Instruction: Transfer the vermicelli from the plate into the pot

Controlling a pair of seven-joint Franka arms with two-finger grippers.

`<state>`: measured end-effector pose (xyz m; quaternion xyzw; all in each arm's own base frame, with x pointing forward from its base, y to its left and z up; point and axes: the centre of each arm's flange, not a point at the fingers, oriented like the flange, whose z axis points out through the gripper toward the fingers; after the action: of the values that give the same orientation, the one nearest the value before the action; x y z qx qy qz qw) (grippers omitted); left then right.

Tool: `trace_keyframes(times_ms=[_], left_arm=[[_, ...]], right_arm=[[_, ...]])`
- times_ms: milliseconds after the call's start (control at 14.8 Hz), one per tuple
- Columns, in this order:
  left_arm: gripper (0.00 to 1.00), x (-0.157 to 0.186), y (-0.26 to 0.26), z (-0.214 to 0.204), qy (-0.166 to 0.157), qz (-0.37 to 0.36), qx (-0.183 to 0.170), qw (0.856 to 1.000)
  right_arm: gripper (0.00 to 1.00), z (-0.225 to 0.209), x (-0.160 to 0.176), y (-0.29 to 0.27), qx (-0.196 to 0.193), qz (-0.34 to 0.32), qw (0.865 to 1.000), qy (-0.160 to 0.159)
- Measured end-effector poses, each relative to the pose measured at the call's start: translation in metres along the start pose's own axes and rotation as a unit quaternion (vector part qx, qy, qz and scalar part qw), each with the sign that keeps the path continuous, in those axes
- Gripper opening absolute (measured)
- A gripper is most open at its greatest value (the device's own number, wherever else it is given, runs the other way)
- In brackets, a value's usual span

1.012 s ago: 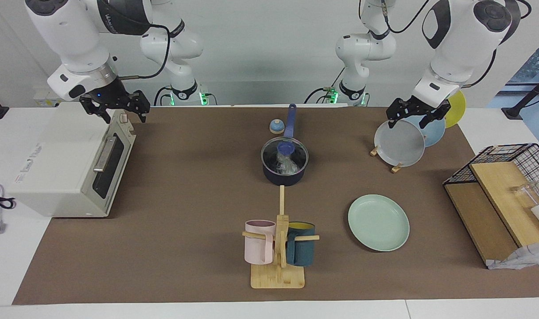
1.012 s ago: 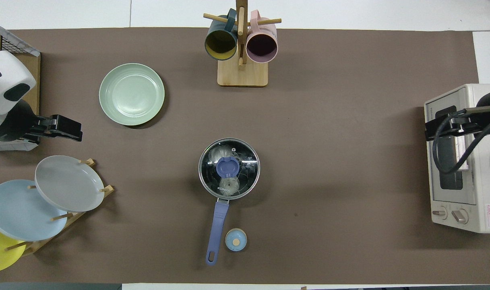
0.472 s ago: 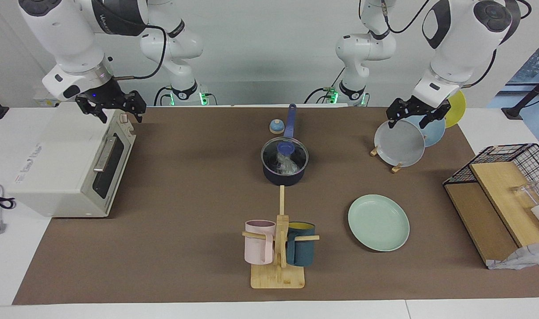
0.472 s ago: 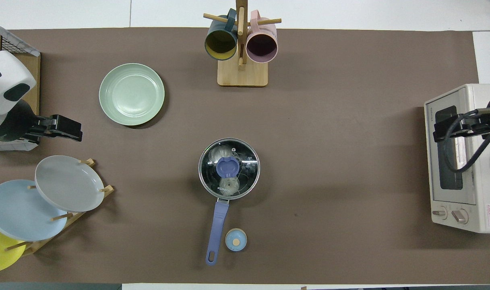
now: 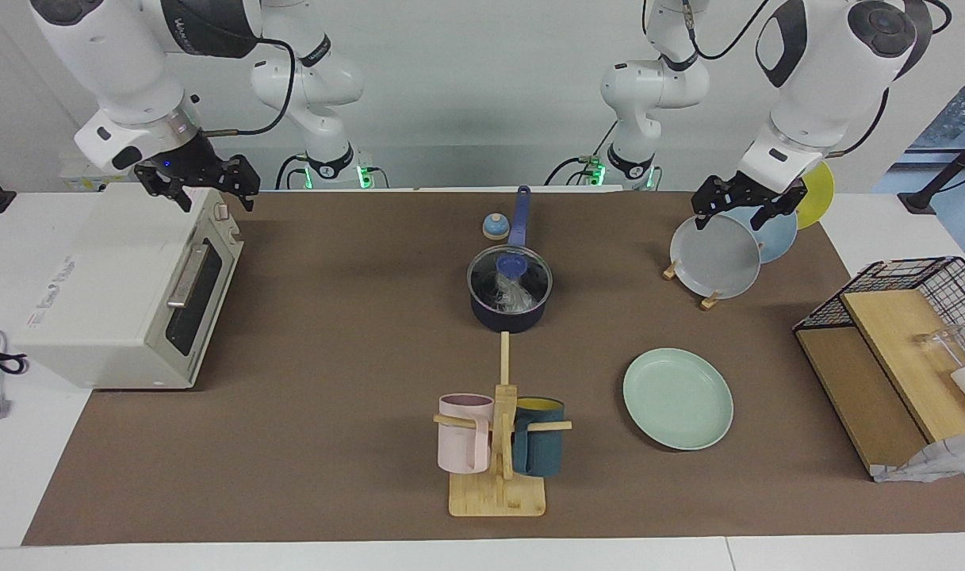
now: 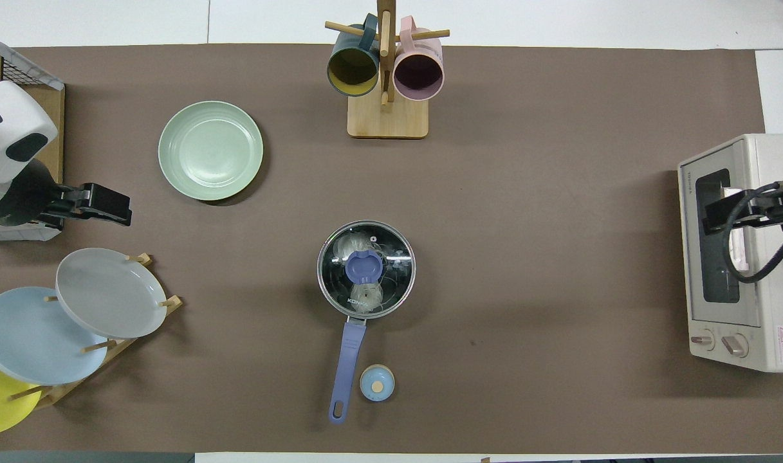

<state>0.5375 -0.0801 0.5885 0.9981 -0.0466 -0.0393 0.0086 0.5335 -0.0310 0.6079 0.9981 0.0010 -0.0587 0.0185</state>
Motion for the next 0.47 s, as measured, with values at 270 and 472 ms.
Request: trace_keyframes(times_ms=[270, 472], left_arm=[[1.00, 0.0000, 0.0000, 0.0000, 0.000, 0.000, 0.000, 1.000], [1.00, 0.0000, 0.0000, 0.0000, 0.000, 0.000, 0.000, 1.000]], right_arm=[[1.00, -0.0008, 0.0009, 0.0082, 0.000, 0.004, 1.000, 0.006], [1.00, -0.0010, 0.0011, 0.0069, 0.001, 0.002, 1.000, 0.007]])
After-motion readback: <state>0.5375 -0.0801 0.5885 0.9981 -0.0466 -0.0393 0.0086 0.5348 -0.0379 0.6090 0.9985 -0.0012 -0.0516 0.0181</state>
